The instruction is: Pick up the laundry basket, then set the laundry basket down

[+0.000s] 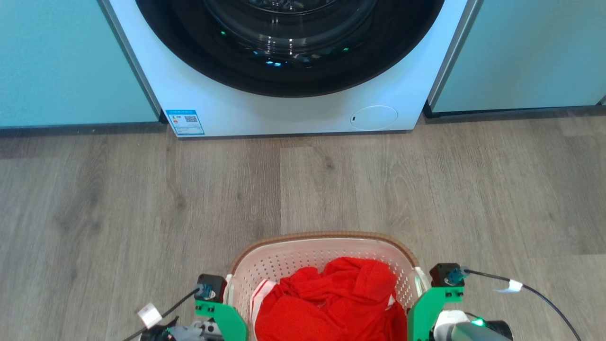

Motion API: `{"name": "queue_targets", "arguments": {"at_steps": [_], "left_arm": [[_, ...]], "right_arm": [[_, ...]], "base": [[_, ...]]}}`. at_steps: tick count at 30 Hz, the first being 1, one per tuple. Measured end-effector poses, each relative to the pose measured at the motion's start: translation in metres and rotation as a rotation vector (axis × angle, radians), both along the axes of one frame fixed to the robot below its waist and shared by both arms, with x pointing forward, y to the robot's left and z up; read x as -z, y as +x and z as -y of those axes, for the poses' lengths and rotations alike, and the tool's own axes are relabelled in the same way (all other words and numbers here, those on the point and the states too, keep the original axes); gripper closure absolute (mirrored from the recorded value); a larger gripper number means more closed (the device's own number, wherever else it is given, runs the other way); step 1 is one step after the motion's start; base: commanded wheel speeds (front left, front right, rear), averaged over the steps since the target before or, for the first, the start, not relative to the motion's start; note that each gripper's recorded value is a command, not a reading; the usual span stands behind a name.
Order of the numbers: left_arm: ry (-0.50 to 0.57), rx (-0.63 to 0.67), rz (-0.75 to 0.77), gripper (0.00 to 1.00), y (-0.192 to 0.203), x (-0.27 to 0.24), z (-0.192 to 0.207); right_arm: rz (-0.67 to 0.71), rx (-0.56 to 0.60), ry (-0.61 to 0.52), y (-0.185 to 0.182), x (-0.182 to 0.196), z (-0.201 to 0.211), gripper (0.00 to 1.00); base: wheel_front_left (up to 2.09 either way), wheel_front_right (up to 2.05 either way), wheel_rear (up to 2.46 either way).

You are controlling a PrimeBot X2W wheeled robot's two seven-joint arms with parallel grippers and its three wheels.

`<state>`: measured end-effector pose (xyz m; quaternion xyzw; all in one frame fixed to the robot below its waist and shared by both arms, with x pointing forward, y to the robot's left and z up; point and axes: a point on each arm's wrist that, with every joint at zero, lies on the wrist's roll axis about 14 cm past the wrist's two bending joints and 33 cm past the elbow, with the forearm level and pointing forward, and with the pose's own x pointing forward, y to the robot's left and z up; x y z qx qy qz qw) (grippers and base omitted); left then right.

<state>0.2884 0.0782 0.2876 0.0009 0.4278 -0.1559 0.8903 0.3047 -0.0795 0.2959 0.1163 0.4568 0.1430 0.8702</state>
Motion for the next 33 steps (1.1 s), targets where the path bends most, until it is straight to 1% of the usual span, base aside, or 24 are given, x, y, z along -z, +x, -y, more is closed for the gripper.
{"name": "queue_targets", "arguments": {"at_steps": [27, 33], "left_arm": [[0.000, -0.002, -0.016, 1.00, -0.0034, 0.0038, -0.0009], [-0.001, -0.002, -0.016, 1.00, -0.0013, 0.0049, -0.0005]], "right_arm": [[-0.013, 0.006, 0.009, -0.0042, 0.0033, -0.0012, 1.00], [0.002, -0.004, 0.001, 0.0026, 0.0015, -0.0009, 1.00]], "base": [[0.00, 0.00, 0.00], [0.00, 0.00, 0.00]]}}
